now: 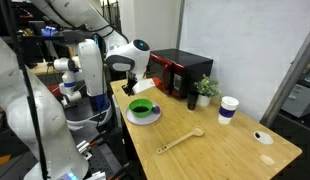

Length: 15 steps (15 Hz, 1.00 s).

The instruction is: Pick up a strawberry and put it in the green bowl

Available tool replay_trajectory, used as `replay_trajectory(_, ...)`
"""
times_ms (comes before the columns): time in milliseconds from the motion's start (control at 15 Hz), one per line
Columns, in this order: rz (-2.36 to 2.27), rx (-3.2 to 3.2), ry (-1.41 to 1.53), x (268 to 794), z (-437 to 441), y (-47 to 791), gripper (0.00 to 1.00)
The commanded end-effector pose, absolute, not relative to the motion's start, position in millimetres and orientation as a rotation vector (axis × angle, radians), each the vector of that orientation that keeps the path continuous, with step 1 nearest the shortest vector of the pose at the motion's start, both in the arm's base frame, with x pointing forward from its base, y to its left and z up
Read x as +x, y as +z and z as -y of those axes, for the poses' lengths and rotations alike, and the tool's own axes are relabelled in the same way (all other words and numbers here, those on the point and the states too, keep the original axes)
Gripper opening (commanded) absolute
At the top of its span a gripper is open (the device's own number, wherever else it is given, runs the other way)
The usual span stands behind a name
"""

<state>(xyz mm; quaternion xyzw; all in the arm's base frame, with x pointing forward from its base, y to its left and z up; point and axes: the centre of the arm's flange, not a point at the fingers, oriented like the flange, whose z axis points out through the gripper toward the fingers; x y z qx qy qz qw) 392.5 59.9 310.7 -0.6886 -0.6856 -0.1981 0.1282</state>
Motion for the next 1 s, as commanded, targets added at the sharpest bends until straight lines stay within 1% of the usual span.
replay_trajectory(0,1.873,-2.111,-0.610,398.6,-65.8,327.4,0.23)
replay_trajectory(467,1.612,-2.298,-0.565,417.1,-78.0,341.0,0.23)
replay_trajectory(933,1.442,-2.436,-0.432,420.5,-93.6,337.9,0.23)
